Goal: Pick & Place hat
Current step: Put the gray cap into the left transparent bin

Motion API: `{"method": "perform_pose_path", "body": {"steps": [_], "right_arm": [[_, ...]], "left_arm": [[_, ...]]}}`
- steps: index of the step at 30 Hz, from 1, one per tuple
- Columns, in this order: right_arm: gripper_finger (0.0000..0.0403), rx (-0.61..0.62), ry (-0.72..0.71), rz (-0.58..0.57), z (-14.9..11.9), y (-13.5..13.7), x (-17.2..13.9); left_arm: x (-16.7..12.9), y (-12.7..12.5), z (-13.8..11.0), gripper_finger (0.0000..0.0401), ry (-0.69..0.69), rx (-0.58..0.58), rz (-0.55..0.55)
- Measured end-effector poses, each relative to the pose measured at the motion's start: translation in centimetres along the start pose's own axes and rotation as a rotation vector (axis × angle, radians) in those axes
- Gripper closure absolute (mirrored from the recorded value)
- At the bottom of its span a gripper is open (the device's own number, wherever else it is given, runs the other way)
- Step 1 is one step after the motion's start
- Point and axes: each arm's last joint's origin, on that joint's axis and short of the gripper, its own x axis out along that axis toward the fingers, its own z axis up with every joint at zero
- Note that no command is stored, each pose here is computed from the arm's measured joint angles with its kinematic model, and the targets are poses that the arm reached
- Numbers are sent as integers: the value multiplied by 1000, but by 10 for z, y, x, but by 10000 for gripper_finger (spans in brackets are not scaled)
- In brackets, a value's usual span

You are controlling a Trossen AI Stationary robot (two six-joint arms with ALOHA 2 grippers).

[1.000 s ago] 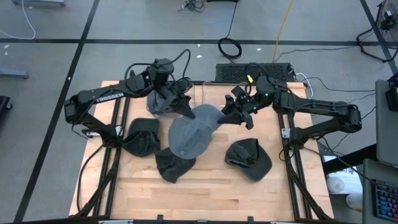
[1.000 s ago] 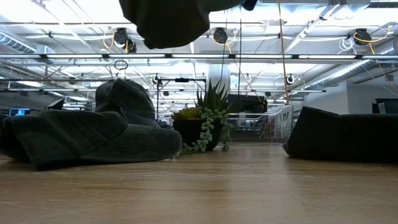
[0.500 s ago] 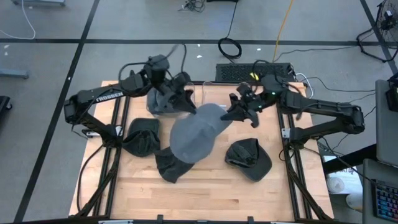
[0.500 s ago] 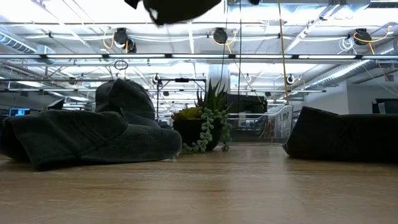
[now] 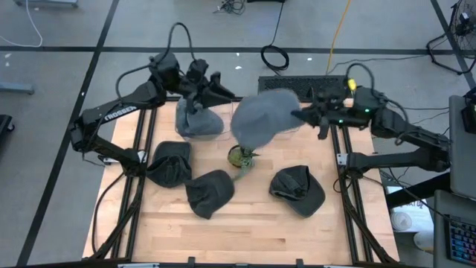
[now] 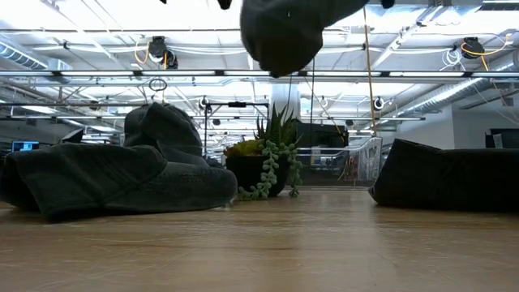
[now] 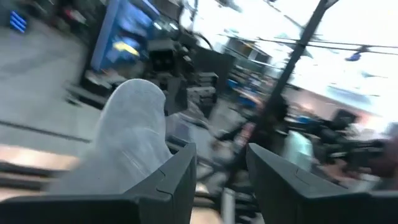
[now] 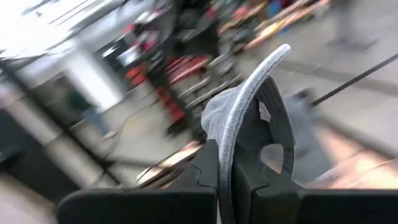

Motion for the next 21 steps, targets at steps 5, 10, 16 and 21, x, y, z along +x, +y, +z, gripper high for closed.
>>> {"method": "perform_pose_path", "body": {"steps": [5, 10, 16, 21], "right_arm": [[402, -118, -150, -118, 11, -1, -14], [402, -215, -245, -131, 20, -1, -12], [402, -286, -311, -143, 28, -3, -7], [403, -289, -302, -163, 28, -8, 1]], "left_arm": [[-7, -5, 8, 252, -107, 84, 178], [-8, 1, 6, 252, -185, 21, 435], [-6, 2, -1, 252, -159, -38, 493], [1, -3, -5, 251, -153, -53, 505]]}}
